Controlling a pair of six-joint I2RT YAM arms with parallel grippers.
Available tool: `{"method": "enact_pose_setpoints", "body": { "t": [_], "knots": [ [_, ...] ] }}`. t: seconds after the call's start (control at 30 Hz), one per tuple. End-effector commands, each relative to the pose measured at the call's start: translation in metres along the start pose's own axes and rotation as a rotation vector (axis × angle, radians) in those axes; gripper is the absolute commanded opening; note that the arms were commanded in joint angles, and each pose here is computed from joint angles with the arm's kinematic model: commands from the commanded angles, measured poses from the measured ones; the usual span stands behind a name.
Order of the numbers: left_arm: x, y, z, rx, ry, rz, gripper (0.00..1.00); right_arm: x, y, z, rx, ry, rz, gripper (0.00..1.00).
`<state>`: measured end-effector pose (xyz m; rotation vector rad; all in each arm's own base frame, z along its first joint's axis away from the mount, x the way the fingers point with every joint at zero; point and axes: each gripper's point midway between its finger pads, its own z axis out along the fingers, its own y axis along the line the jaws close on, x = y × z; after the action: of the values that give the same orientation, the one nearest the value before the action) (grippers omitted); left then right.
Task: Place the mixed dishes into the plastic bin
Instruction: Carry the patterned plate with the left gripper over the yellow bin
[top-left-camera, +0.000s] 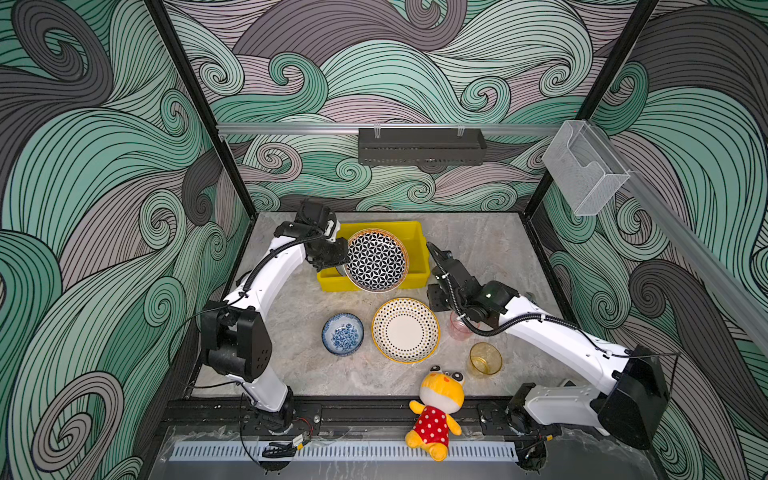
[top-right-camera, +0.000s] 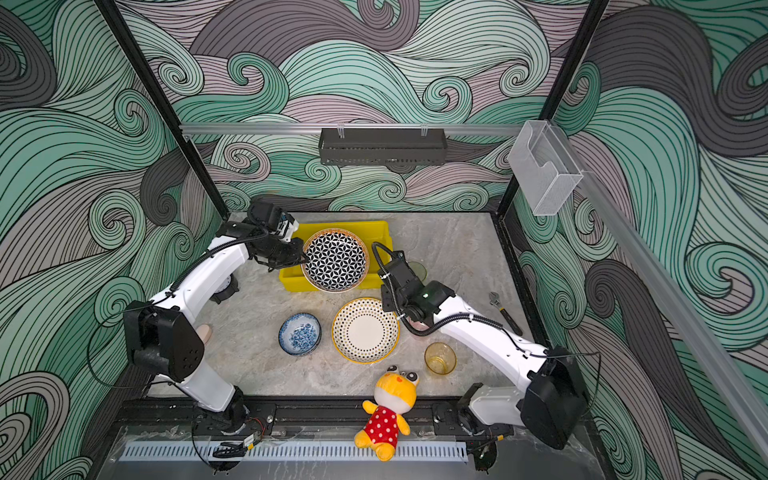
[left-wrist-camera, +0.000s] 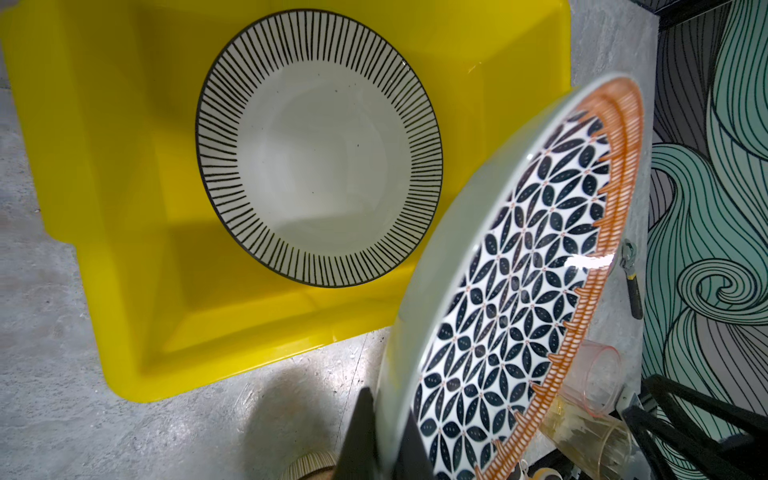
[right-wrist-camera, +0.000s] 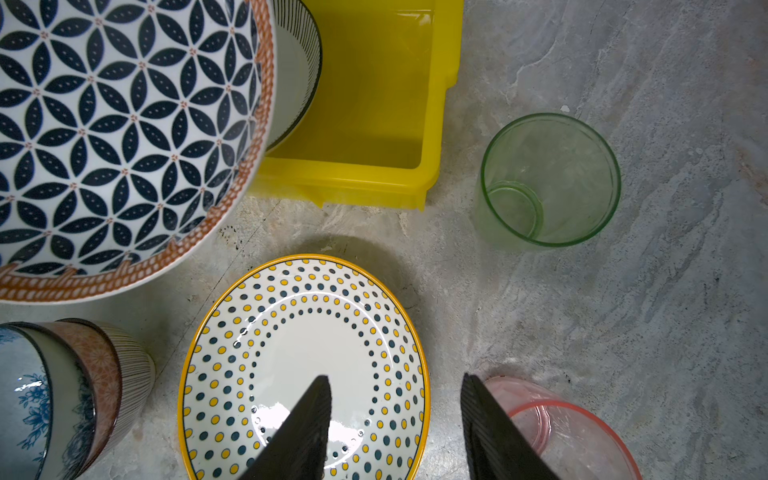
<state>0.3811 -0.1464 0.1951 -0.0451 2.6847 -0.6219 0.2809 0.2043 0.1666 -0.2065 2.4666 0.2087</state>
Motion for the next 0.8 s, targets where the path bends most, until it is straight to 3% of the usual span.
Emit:
{"method": "enact_pose_setpoints", "body": {
  "t": [0.0,0.77],
  "knots": [
    [-0.037,-0.026,-0.033,0.093,-0.154,0.029,0.00,0.001,-0.004,-0.002,0.019,-0.012,-0.006,0.52],
    [-0.057,-0.003,-0.044,0.031,-0.228,-0.022,0.00,-0.002,-0.007,-0.006,0.031,-0.021,-0.020,0.53]
  ]
}}
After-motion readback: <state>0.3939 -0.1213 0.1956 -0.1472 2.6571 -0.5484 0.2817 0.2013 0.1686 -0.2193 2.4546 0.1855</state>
